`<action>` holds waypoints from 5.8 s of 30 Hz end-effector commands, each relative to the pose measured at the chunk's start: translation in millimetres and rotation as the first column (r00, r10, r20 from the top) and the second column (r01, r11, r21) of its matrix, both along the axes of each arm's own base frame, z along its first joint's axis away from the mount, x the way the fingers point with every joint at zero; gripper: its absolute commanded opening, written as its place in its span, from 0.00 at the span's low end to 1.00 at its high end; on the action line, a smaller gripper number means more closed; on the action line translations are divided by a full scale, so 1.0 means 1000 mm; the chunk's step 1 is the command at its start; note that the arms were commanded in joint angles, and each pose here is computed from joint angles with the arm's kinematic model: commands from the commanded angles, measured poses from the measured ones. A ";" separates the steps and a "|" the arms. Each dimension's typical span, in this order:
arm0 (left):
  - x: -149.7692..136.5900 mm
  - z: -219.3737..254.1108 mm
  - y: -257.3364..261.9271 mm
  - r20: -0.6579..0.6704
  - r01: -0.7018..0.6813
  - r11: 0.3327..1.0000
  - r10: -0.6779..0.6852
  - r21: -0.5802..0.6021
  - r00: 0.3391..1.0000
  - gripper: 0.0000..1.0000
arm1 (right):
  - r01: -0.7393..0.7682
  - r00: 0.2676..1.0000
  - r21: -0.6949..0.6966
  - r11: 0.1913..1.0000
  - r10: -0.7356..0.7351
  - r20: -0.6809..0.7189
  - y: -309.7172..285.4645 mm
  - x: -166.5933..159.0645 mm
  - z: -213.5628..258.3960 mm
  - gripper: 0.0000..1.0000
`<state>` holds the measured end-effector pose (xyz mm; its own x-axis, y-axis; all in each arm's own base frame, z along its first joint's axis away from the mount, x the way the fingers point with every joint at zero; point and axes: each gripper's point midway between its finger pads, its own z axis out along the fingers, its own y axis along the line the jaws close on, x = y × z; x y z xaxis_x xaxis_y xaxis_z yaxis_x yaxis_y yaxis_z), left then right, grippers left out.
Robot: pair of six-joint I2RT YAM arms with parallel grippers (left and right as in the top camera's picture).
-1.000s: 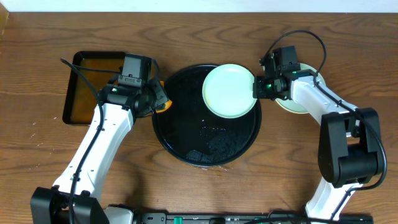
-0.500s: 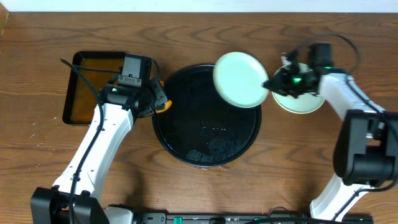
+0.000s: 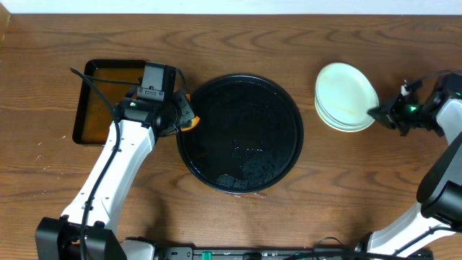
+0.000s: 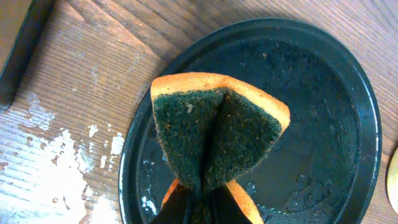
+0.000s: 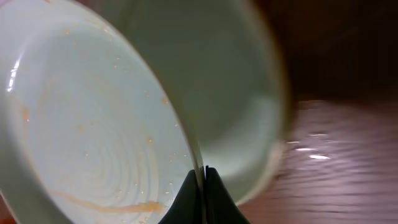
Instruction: Clean dirty plates on tray and stack at the side
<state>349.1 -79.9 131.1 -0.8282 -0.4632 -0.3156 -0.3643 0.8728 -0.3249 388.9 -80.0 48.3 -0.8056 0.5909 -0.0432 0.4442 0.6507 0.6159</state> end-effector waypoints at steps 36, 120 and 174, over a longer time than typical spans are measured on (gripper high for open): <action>0.065 -0.060 0.199 0.138 -0.350 0.844 0.322 0.407 0.937 0.08 | -0.575 0.816 -0.106 0.811 0.579 0.005 0.224 -0.017 0.006 0.98; 0.069 0.019 0.182 0.299 -0.286 0.955 0.253 0.073 0.920 0.81 | -0.452 0.851 -0.357 0.818 0.515 0.103 0.181 -0.152 0.167 0.99; 0.069 0.019 0.182 0.299 -0.286 0.956 0.253 0.072 0.920 0.81 | 0.237 0.210 -0.660 0.713 0.626 0.751 0.136 -0.152 0.121 0.99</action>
<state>419.6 103.4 155.3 -0.5398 -0.5937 -0.5967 -0.4933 0.7975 -0.3472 235.2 64.2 170.8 -0.0115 -0.0217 -0.9997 -0.3690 0.9293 -0.0159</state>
